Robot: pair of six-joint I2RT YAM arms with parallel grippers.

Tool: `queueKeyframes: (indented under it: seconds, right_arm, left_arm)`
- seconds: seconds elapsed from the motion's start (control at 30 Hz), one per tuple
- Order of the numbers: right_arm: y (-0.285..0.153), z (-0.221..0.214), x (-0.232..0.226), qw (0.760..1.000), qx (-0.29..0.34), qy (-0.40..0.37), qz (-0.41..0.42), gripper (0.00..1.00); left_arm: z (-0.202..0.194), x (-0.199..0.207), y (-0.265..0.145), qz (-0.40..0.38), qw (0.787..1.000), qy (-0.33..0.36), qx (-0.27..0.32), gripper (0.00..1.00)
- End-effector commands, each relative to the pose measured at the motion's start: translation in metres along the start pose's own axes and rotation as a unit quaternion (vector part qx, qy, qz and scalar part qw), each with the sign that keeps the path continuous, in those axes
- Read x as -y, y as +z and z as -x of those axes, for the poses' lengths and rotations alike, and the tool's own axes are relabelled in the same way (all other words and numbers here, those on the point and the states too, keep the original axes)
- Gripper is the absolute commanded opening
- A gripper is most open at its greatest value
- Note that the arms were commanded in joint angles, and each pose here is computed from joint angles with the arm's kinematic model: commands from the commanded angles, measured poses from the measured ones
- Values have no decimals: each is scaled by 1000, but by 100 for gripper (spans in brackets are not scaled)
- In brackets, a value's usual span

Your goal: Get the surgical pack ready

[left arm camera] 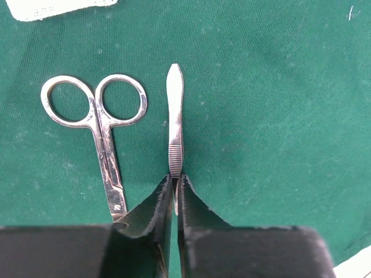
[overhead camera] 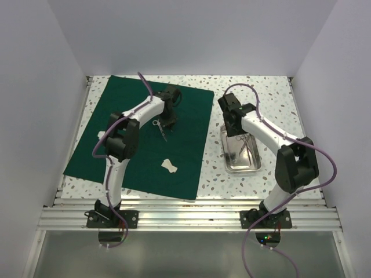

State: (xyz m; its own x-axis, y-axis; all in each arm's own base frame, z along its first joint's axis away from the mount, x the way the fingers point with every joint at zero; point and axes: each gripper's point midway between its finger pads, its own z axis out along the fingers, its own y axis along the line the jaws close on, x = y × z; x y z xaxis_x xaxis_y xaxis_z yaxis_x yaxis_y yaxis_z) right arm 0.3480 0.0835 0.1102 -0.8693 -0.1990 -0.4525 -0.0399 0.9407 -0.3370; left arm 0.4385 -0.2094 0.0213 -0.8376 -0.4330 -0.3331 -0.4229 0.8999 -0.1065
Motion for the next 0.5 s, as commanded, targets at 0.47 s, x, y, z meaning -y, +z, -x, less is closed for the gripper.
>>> queueKeyframes:
  seconds: [0.47]
  right_arm:
    - [-81, 46, -159, 863, 33, 174, 474, 70]
  left_arm:
    - [-61, 8, -129, -274, 941, 196, 41, 0]
